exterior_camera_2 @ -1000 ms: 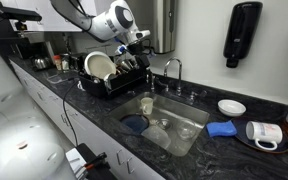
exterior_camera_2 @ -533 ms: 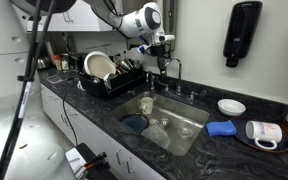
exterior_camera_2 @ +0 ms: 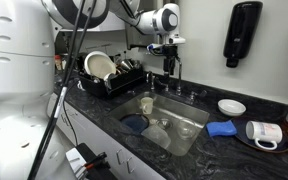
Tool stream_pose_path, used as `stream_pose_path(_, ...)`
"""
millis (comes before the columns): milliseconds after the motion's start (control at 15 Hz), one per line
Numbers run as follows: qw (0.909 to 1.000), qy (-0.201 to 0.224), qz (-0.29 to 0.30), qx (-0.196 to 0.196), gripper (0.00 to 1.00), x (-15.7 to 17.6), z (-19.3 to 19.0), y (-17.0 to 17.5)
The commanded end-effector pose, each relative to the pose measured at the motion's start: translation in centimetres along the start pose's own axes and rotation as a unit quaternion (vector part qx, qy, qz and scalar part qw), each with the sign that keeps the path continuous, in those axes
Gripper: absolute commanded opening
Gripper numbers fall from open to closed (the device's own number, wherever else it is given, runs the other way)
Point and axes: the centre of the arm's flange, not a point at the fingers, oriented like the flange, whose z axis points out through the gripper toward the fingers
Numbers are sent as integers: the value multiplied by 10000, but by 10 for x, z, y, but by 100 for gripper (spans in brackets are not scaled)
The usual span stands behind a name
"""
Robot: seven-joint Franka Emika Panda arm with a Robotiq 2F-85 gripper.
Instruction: Turn the faucet to the left
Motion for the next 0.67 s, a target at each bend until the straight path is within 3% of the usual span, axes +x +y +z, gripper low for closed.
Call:
stream_pose_path(0, 9949, -266, 952, 222, 100, 32, -6, -4)
stream_pose_path(200, 9827, -394, 1754, 450, 100, 61, -6, 16)
stream_pose_path(267, 9899, -266, 1365, 256, 100, 51, -7, 9)
stream_pose_path(600, 9896, -262, 1388, 271, 100, 52, -7, 9)
